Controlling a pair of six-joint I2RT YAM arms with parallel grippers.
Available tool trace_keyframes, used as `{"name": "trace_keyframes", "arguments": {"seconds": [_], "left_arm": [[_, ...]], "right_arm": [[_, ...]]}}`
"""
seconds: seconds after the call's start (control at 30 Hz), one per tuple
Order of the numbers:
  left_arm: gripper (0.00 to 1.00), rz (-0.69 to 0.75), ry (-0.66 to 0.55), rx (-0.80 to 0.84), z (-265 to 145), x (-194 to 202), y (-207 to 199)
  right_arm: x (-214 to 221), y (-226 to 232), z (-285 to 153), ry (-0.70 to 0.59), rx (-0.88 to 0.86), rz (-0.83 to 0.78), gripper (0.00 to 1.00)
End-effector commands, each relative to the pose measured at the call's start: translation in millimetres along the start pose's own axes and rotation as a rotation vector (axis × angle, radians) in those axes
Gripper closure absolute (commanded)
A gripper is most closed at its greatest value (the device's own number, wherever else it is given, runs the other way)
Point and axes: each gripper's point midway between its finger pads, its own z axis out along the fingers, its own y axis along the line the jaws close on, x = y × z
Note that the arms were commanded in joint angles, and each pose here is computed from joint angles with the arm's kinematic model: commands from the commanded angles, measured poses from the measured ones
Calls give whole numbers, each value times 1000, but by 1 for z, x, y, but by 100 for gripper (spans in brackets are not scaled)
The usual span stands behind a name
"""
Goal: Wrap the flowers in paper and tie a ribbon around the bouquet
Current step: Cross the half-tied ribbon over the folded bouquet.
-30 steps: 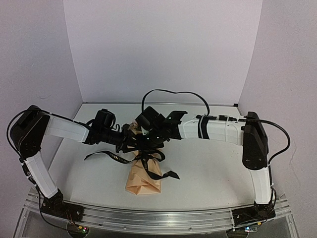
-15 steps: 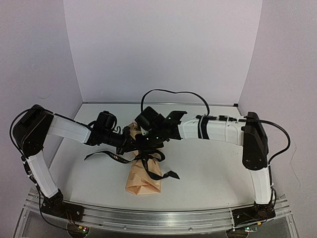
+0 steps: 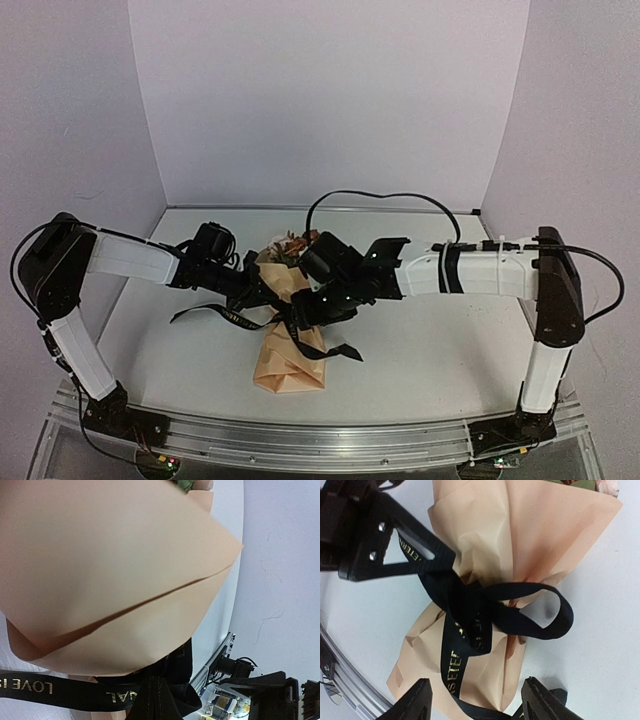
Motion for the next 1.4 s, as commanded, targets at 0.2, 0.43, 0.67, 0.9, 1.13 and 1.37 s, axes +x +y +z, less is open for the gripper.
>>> {"name": "trace_keyframes", "arguments": {"seconds": [0.2,0.43,0.67,0.9,1.13,1.37], "left_arm": [[100,143,-76,-15,-17,-19,-27],[100,165,-87,-17,-18,-20,-27],[100,186,-139,-37,-20,-29,-24],[100,167,-216,-104,-22,-44,-15],[100,204,-273,-86,-30,-52,-25],[100,280,-245,-48,-29,-40,-26]], "right_arm": [[14,38,18,9,-62,-64,46],[19,34,33,26,-34,-74,61],[14,25,21,-7,0,-82,98],[28,17,-11,5,-38,-98,100],[55,4,-20,66,-60,-100,100],[38,-1,-15,40,-25,-48,100]]}}
